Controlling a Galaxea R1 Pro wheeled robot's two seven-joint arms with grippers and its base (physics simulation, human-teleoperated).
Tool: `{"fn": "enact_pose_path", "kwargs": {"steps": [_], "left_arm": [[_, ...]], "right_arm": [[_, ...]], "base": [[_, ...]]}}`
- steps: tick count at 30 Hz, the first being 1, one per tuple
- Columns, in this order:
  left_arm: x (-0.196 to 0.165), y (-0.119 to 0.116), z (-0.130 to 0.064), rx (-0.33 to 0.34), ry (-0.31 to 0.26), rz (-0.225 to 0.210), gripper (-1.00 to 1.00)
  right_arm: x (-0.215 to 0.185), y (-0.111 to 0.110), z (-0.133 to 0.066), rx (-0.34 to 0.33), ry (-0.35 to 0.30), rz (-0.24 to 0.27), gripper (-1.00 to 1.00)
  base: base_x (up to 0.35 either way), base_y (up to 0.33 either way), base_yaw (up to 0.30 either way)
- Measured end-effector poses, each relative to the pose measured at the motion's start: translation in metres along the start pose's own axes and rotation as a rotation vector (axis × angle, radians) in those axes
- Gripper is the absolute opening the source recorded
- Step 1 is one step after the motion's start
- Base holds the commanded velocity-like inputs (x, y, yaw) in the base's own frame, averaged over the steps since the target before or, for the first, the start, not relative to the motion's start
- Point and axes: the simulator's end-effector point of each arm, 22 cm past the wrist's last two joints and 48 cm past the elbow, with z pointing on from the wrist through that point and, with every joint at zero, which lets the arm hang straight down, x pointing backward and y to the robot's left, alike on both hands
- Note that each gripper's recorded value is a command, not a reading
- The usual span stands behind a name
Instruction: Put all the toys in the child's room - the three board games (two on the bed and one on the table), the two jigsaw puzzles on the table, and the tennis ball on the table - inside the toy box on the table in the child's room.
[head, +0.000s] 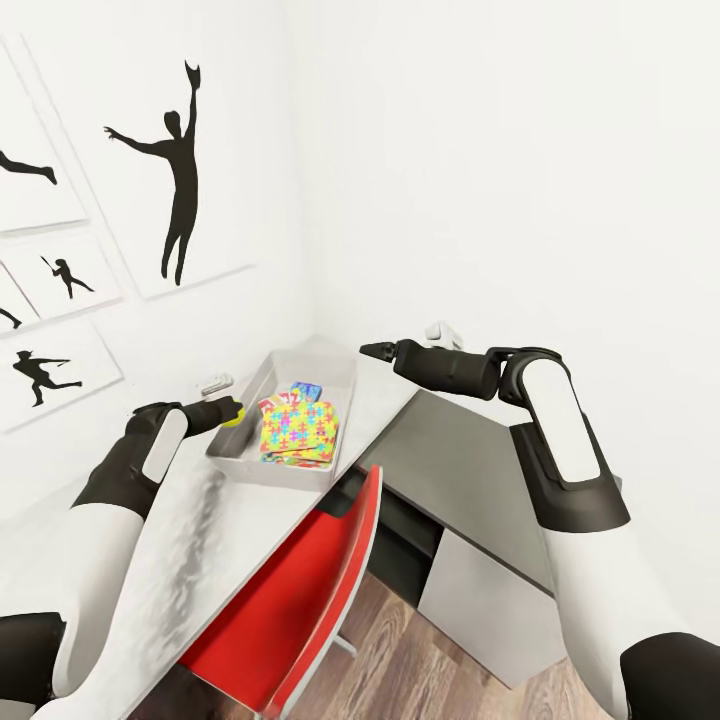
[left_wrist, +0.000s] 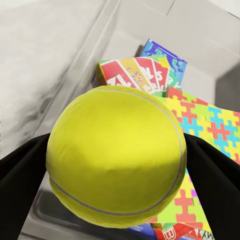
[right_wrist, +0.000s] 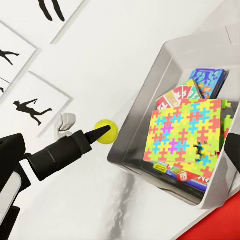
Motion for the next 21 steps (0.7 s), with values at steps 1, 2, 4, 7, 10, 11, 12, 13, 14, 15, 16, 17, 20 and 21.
{"fn": "enact_pose_path", "kwargs": {"steps": [1,2,4,7,10,11,12,13,14,15,16,17,20,21], "left_arm": [[0.0,0.0,0.0,-0.001,0.0,0.001,-1.0],[0.0,0.001,0.0,-0.002,-0.001,0.001,-1.0],[0.0,0.001,0.0,-0.002,-0.001,0.002,-1.0],[0.001,0.0,0.001,-0.003,0.0,0.003,-1.0],[0.002,0.002,0.002,-0.01,0.002,0.003,-1.0],[0.002,0.003,0.002,-0.015,0.004,0.003,-1.0],[0.003,0.004,0.003,-0.018,0.005,0.002,-1.0],[0.003,0.005,0.003,-0.02,0.005,0.002,-1.0],[0.004,0.005,0.004,-0.022,0.007,0.002,-1.0],[0.005,0.004,0.004,-0.022,0.009,0.007,-1.0],[0.006,0.004,0.005,-0.022,0.011,0.01,-1.0],[0.008,0.002,0.005,-0.021,0.013,0.018,-1.0],[0.011,-0.002,0.007,-0.019,0.02,0.037,-1.0],[0.012,-0.002,0.007,-0.019,0.021,0.04,-1.0]], "right_arm": [[0.0,0.0,0.0,0.0,0.0,0.0,1.0],[0.0,0.0,0.0,0.0,0.0,0.0,1.0],[0.0,0.0,0.0,0.0,0.0,0.001,1.0],[0.002,0.0,0.001,0.0,0.003,-0.001,1.0],[0.002,-0.001,0.002,0.0,0.006,-0.001,1.0],[0.003,-0.001,0.003,0.0,0.006,-0.001,1.0],[0.003,-0.001,0.003,0.0,0.007,0.0,1.0],[0.003,-0.002,0.003,0.0,0.008,0.001,1.0],[0.004,-0.002,0.004,0.0,0.008,0.001,1.0],[0.004,-0.002,0.004,0.001,0.009,0.002,1.0],[0.004,-0.003,0.004,0.001,0.01,0.002,1.0],[0.004,-0.003,0.005,0.001,0.01,0.003,1.0],[0.005,-0.004,0.005,0.002,0.01,0.004,1.0],[0.005,-0.004,0.005,0.002,0.01,0.004,1.0]], "base": [[0.0,0.0,0.0],[0.0,0.0,0.0],[0.0,0.0,0.0],[0.0,0.0,0.0],[0.0,0.0,0.0],[0.0,0.0,0.0],[0.0,0.0,0.0],[0.0,0.0,0.0],[0.0,0.0,0.0],[0.0,0.0,0.0],[0.0,0.0,0.0],[0.0,0.0,0.0],[0.0,0.0,0.0],[0.0,0.0,0.0]]}}
